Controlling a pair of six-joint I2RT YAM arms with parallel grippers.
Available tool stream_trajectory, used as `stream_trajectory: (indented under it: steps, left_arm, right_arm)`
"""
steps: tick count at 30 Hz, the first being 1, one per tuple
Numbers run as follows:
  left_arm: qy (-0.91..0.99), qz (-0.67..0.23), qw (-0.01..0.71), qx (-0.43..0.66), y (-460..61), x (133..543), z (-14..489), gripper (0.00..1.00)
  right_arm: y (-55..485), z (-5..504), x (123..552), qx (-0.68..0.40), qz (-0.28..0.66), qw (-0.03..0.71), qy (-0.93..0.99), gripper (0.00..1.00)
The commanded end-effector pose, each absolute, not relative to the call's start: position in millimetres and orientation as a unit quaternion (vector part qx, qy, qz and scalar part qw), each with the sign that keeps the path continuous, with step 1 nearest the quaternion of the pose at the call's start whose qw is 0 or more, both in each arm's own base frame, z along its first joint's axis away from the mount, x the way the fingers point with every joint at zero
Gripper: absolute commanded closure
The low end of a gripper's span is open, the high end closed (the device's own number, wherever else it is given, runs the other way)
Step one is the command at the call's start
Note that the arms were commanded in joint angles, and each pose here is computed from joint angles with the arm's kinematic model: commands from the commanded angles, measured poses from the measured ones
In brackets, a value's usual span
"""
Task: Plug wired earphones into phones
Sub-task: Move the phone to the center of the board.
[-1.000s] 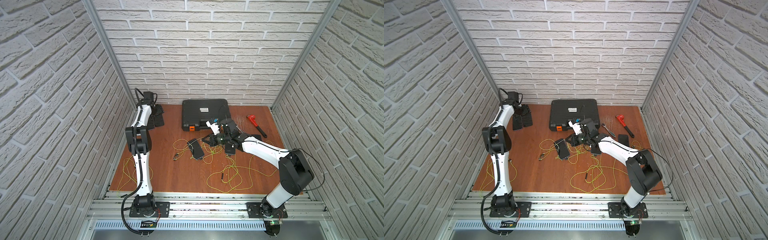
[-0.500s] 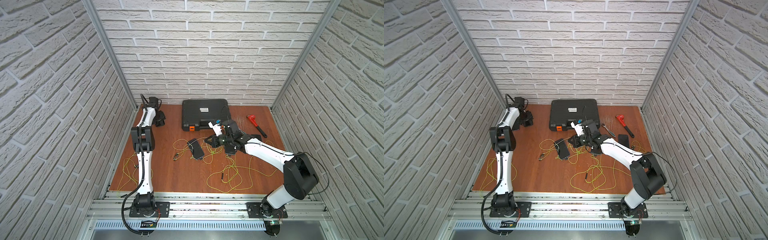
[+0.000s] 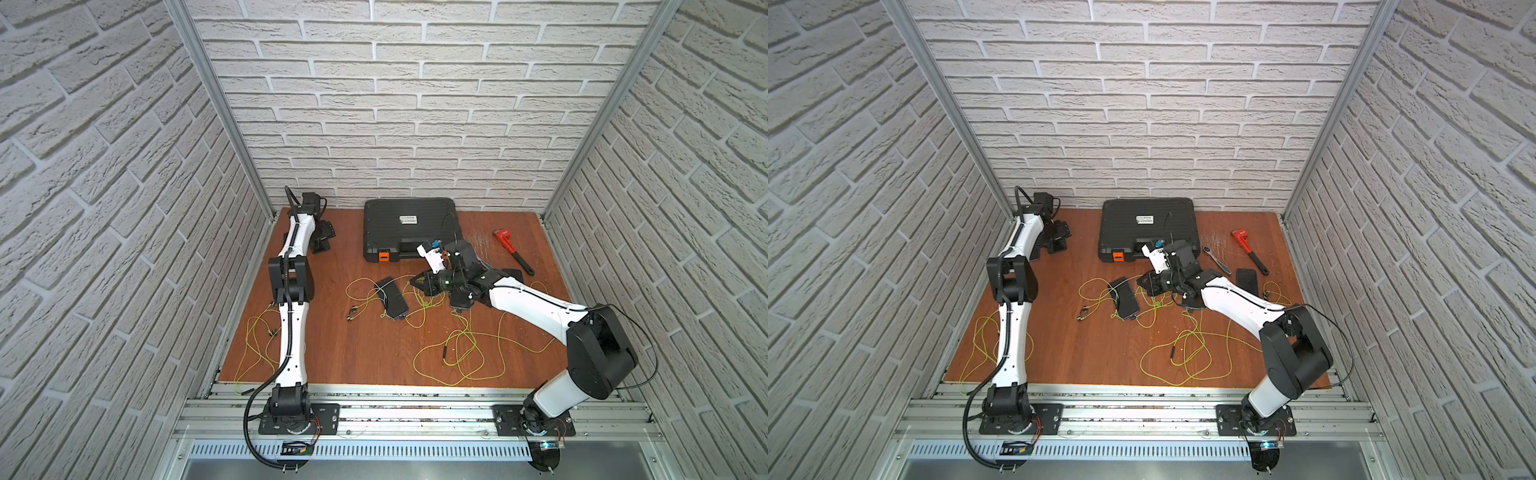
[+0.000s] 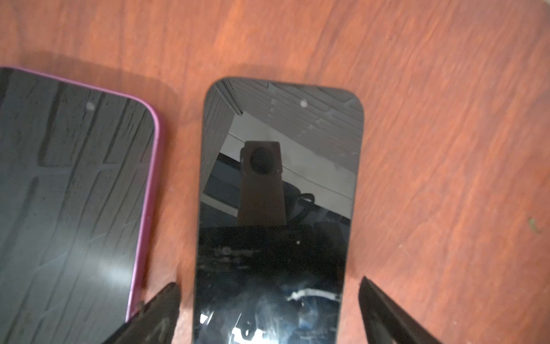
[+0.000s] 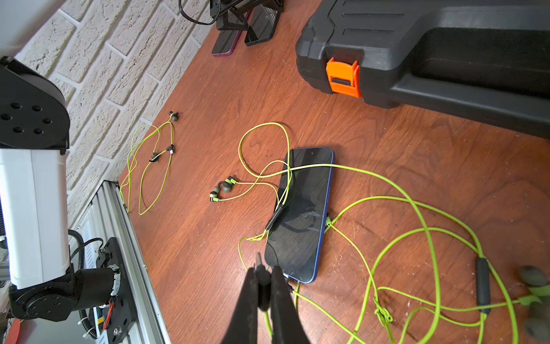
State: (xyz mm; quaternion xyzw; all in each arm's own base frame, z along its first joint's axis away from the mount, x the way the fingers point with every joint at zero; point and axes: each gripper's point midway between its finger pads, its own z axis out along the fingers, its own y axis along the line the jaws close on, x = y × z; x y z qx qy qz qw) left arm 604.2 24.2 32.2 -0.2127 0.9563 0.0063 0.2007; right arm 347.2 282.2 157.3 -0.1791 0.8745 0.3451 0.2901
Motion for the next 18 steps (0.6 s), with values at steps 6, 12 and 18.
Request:
stream_trajectory:
  steps: [6,12,18]
  left_arm:
    - [0.981,0.043,0.057,-0.178,16.9,545.6,-31.8,0.20]
    - [0.987,0.051,0.026,-0.150,9.1,530.5,-34.4,0.31]
    - [0.989,0.045,0.040,-0.136,-6.8,528.7,-8.8,0.33]
  right_arm:
    - [286.8,155.0,348.1,-0.196,0.351,0.296,0.866,0.95]
    - [290.2,149.8,350.3,-0.206,0.357,0.287,0.865,0.95]
    - [288.8,144.9,350.0,-0.214,0.347,0.283,0.868,0.95]
